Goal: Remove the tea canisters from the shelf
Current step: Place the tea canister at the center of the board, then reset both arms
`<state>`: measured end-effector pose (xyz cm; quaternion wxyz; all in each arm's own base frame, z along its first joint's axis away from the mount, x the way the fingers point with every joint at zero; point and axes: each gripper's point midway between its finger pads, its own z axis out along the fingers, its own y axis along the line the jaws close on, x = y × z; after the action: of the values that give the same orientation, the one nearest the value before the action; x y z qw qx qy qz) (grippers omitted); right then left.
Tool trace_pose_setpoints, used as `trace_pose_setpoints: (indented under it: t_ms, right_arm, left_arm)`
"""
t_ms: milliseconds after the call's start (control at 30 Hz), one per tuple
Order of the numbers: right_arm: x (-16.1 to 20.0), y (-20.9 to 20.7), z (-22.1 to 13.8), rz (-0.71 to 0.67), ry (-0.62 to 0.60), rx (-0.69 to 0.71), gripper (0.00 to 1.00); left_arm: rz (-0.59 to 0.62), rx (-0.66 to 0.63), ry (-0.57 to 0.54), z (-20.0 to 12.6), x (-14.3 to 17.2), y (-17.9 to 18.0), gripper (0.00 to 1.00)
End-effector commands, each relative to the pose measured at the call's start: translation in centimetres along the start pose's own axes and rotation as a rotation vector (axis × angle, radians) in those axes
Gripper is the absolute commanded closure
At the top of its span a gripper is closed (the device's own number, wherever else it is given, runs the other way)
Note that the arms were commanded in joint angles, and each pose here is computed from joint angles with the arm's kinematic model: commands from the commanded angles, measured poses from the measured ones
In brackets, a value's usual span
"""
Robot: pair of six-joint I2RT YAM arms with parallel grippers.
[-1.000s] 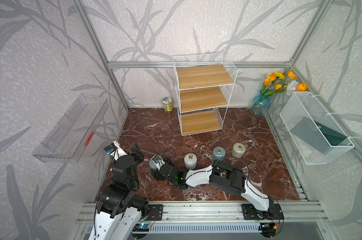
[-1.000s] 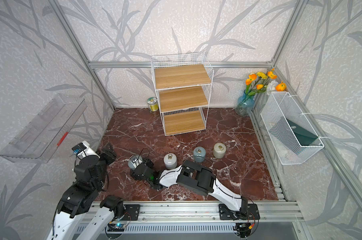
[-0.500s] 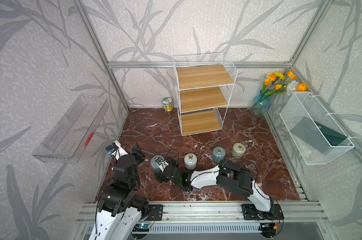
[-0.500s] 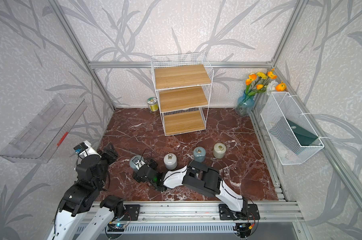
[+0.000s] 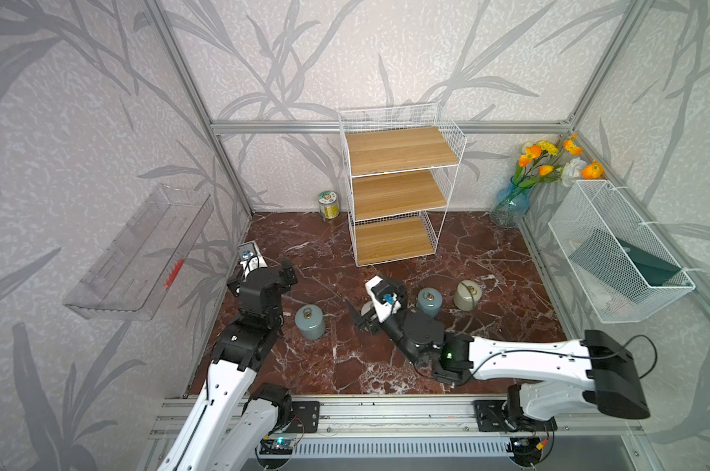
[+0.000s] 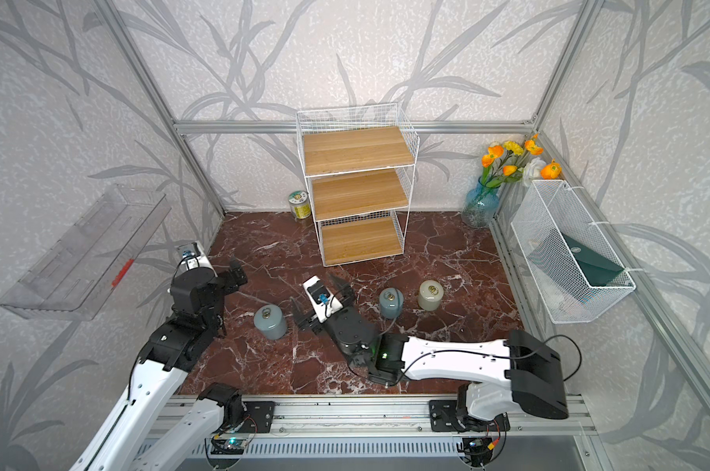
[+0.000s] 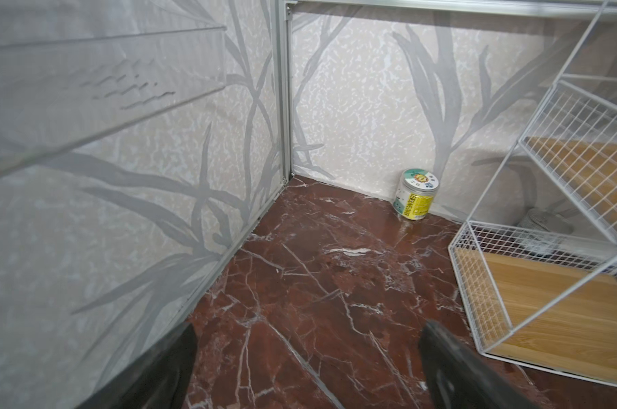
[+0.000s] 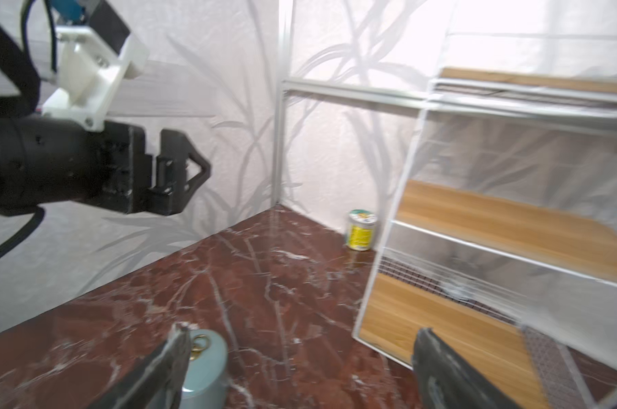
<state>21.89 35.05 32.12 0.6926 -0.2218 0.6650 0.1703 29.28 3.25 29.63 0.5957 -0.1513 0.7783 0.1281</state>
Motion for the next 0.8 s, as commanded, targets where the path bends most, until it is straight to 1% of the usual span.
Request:
trace_pose_setpoints:
  t_ms: [0, 33, 100, 133, 200, 233, 300, 333, 400, 500, 567, 633, 700, 767]
  right_arm:
    - [2.0, -9.6, -2.7, -0.109, 0.108, 0.306, 0.03]
    - [2.8, -12.5, -3.8, -0.057, 0.129, 0.362, 0.02]
    - [4.2, -17.1, -6.2, 0.039, 0.145, 0.438, 0.01]
    - [4.7, -19.3, -7.5, 0.067, 0.134, 0.476, 0.01]
    - [5.3, -22.3, -10.0, 0.077, 0.092, 0.548, 0.01]
    - [5.6, -23.5, -11.2, 0.07, 0.068, 0.589, 0.01]
    - [6.9, -25.6, -13.1, 0.046, 0.049, 0.664, 0.01]
    - [7.5, -26.4, -13.8, 0.029, 0.048, 0.696, 0.01]
    - [9.6, -27.6, -14.4, -0.007, 0.078, 0.736, 0.01]
    - [12.9, -29.0, -14.7, -0.057, 0.164, 0.784, 0.01]
    - [14.8, -30.1, -15.2, -0.05, 0.21, 0.835, 0.01]
    - [16.3, -30.2, -14.5, -0.039, 0.223, 0.8, 0.01]
    - [17.5, -30.4, -13.7, -0.027, 0.217, 0.762, 0.01]
    - [18.8, -31.6, -13.8, 0.007, 0.236, 0.805, 0.01]
  left_arm:
    - [0.175, 0.014, -0.031, 2.4, 0.5, -1.5, 0.0]
    - [0.177, -0.013, -0.015, 3.3, 1.4, -1.4, 0.0]
    - [0.128, -0.056, 0.015, 4.5, 2.8, -1.0, 0.0]
    - [0.123, -0.029, 0.023, 5.3, 3.8, -1.6, 0.0]
    - [0.169, 0.044, 0.023, 6.7, 5.9, -3.3, 0.0]
    - [0.193, 0.048, 0.025, 7.3, 6.9, -3.7, 0.0]
    - [0.222, 0.009, 0.061, 8.4, 8.5, -3.4, 0.0]
    - [0.227, 0.001, 0.08, 9.0, 9.4, -3.3, 0.0]
    - [0.233, 0.033, 0.094, 9.9, 10.7, -3.7, 0.0]
    - [0.224, 0.072, 0.112, 11.1, 12.5, -4.2, 0.0]
    - [0.216, 0.06, 0.108, 11.8, 13.0, -3.9, 0.0]
    - [0.194, 0.054, 0.108, 12.2, 13.6, -3.4, 0.0]
    - [0.171, 0.102, 0.113, 12.4, 14.3, -3.8, 0.0]
    - [0.152, 0.116, 0.105, 12.7, 15.0, -3.9, 0.0]
